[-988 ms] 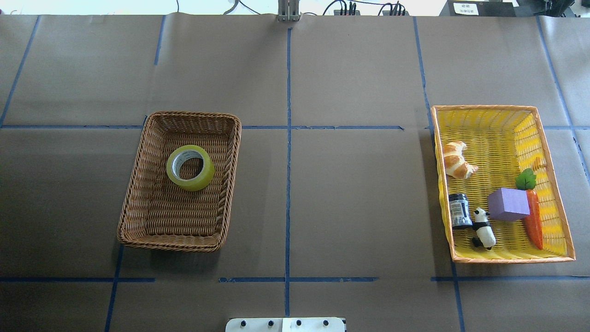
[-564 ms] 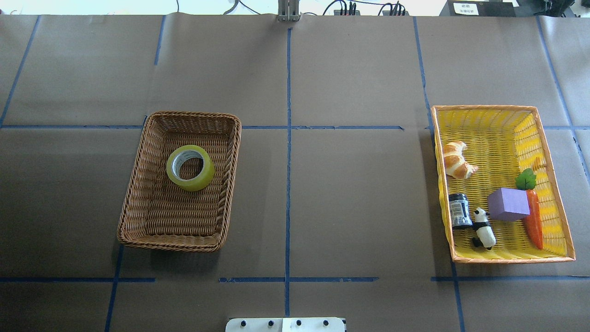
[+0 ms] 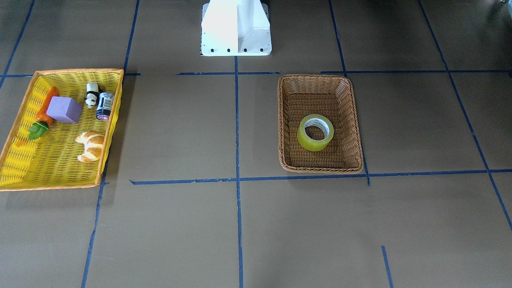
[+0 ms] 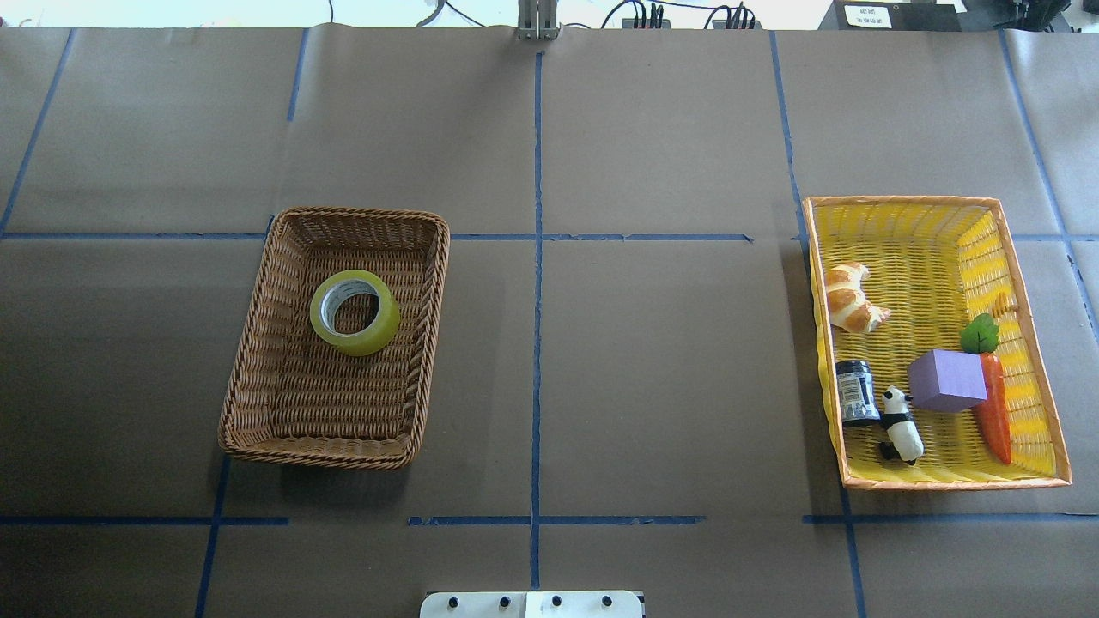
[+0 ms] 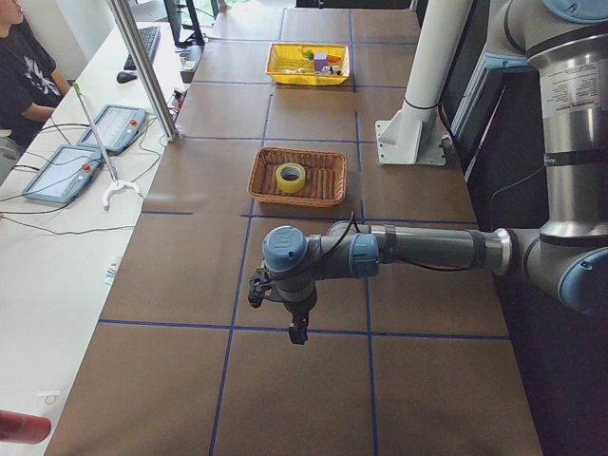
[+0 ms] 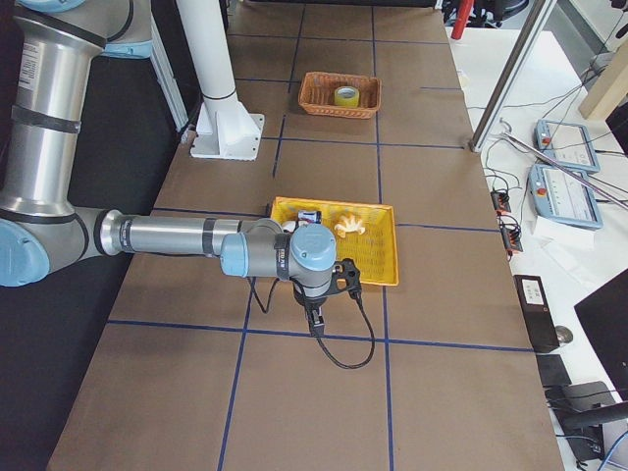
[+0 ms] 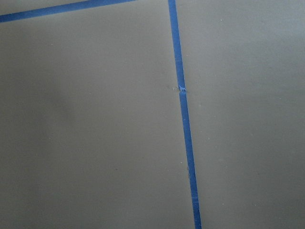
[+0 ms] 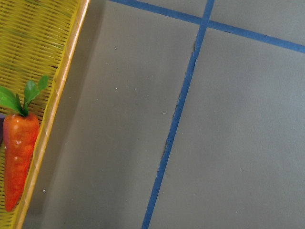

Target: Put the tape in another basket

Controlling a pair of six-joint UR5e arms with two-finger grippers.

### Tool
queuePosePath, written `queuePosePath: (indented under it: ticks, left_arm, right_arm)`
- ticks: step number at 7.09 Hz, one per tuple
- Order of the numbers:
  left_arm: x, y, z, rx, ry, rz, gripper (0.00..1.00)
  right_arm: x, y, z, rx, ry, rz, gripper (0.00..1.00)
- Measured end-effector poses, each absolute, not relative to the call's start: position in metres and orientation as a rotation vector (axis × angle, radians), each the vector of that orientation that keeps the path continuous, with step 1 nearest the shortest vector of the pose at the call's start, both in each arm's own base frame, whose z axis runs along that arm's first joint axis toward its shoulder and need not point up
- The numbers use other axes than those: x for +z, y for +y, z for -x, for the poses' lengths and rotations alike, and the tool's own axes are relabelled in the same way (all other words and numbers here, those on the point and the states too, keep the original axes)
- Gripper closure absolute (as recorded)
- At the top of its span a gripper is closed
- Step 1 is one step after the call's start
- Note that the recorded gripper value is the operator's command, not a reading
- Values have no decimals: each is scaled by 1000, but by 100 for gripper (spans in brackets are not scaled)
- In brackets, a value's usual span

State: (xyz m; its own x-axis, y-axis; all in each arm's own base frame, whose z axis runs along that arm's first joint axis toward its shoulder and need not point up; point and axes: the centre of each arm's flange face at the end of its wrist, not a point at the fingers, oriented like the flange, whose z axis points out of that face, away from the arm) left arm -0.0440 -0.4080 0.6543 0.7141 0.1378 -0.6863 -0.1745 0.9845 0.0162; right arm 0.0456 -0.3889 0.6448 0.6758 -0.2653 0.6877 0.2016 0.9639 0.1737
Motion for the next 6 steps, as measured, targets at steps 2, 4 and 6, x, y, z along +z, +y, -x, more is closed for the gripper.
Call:
queuePosePath:
  ticks: [2, 4, 6]
  left_arm:
    - [653, -408, 44, 175, 756, 48, 0]
    - [651, -408, 44, 175, 756, 45, 0]
    - [651, -408, 44, 175, 756, 47, 0]
  right_arm:
    - [645, -389, -46, -261, -785, -84, 0]
    - [646, -388, -46, -260, -785, -82, 0]
    - [648, -388, -46, -260, -786, -80, 0]
